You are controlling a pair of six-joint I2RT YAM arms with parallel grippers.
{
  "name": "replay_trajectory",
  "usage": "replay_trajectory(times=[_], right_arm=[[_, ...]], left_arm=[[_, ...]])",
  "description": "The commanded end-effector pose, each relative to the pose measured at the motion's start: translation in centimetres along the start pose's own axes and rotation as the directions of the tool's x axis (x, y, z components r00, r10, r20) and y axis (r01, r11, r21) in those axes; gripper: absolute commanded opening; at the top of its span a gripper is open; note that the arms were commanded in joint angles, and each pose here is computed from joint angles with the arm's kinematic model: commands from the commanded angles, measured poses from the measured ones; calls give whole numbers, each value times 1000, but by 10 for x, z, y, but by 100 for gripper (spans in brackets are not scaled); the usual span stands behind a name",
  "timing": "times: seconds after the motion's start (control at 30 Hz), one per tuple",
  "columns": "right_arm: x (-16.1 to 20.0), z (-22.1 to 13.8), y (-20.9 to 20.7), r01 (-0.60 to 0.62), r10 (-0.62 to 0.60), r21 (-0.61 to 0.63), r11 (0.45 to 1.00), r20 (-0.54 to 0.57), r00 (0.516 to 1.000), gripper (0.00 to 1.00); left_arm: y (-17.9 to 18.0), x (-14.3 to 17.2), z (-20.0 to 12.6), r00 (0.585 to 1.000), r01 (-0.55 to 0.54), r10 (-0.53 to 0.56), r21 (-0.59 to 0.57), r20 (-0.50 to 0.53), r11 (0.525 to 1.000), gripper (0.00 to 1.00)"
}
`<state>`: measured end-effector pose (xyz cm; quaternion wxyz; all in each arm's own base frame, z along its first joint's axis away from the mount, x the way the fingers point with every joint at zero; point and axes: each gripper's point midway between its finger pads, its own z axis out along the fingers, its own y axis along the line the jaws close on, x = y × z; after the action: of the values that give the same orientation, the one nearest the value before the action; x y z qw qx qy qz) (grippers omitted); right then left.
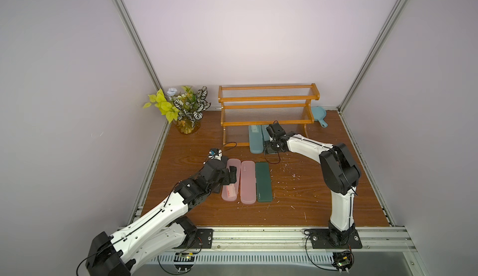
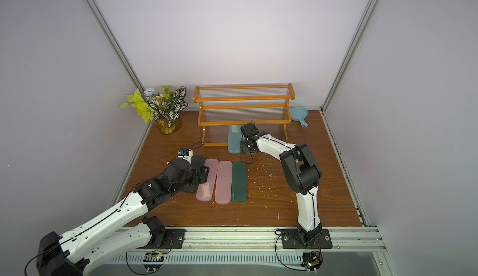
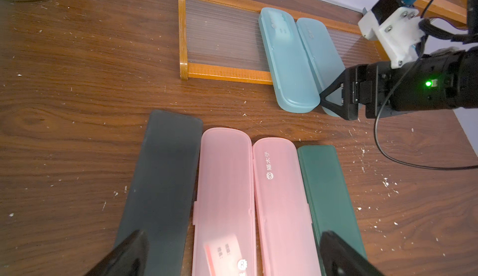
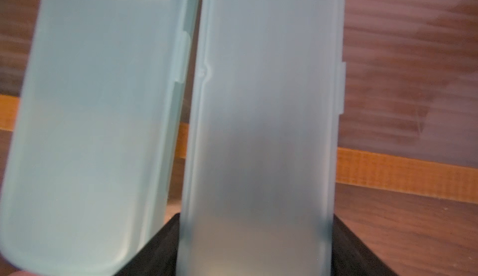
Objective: Remove the pencil cases from the shelf
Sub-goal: Pick up the pencil case from the shelf, then place the pencil case at the center of the board.
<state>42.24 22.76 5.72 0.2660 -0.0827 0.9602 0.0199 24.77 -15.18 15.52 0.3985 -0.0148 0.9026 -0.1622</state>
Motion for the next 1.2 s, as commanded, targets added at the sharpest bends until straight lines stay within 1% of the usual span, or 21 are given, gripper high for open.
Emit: replay_trajectory(times=[0.0, 0.17, 0.5, 0.73, 0.9, 1.17], right_arm=[[-9, -29, -6, -35, 36, -5, 999, 57, 998, 75], [12, -47, -12, -44, 45, -19, 999, 62, 997, 75], [69, -94, -19, -54, 58, -52, 997, 88, 994, 75], [107, -117, -9, -82, 92, -101, 992, 100, 991, 75], [131, -123, 3, -91, 102, -123, 988, 90, 991, 75], [155, -125, 12, -109, 119, -135, 985, 71, 990, 75]], left_arm=[[1, -5, 0, 1000, -7, 7, -2, 12, 1000, 97], [0, -6, 1, 1000, 1, -1, 3, 20, 1000, 97], [1, -8, 0, 999, 25, -26, 7, 41, 1000, 97], [3, -11, 1, 997, 51, -51, 1, 59, 999, 97], [2, -10, 1, 996, 61, -61, 4, 59, 998, 97], [3, -9, 1, 996, 66, -66, 4, 53, 998, 97]])
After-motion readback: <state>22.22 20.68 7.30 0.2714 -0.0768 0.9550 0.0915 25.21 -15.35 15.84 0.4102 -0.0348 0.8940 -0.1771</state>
